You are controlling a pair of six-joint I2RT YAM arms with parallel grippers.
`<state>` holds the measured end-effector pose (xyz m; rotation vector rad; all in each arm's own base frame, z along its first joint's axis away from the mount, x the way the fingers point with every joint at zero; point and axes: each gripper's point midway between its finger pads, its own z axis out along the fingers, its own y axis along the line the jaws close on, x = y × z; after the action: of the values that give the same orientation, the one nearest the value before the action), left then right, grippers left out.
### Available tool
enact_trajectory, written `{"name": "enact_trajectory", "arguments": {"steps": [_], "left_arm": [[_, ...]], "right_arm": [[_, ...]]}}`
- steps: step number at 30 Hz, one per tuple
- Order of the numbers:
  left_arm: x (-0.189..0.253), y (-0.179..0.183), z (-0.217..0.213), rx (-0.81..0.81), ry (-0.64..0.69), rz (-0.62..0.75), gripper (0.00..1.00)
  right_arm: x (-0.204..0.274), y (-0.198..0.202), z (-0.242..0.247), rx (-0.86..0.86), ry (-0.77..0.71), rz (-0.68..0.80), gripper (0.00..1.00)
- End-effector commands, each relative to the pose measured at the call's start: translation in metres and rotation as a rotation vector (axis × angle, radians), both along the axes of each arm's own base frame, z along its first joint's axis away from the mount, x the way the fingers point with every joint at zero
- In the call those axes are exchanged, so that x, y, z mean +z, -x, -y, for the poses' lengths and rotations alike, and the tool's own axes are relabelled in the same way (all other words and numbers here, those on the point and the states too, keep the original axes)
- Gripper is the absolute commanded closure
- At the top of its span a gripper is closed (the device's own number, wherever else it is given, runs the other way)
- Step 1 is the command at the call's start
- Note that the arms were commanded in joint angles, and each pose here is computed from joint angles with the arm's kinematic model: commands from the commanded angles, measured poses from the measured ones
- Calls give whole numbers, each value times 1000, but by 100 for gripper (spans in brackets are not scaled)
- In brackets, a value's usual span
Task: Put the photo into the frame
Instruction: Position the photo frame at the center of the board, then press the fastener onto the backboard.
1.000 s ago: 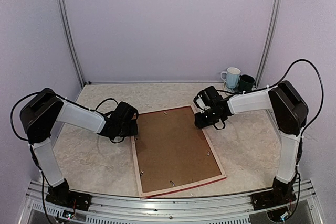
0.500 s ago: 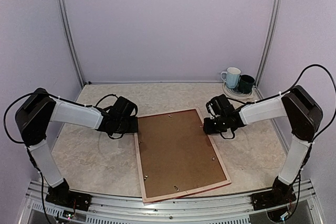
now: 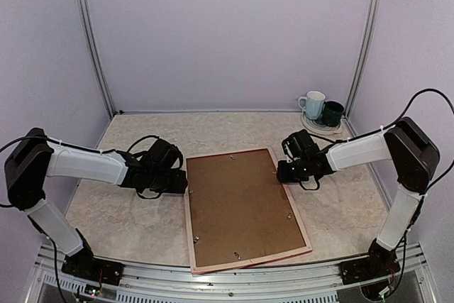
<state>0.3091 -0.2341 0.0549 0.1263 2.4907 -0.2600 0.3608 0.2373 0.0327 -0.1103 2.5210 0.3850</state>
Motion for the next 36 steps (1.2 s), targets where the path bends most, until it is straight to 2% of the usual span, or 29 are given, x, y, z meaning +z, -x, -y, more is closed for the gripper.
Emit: {"name": "enact_trajectory", "arguments": {"steps": [1, 19, 36], "left_arm": [[-17, 8, 12, -59, -43, -55, 45], [-31, 15, 13, -97, -100, -79, 52], [-30, 9, 7, -77, -207, -55, 70]], "right_arm": [[-1, 4, -4, -16, -35, -23, 89], [-3, -1, -9, -6, -36, -24, 89], [-1, -6, -11, -8, -30, -24, 88]]}}
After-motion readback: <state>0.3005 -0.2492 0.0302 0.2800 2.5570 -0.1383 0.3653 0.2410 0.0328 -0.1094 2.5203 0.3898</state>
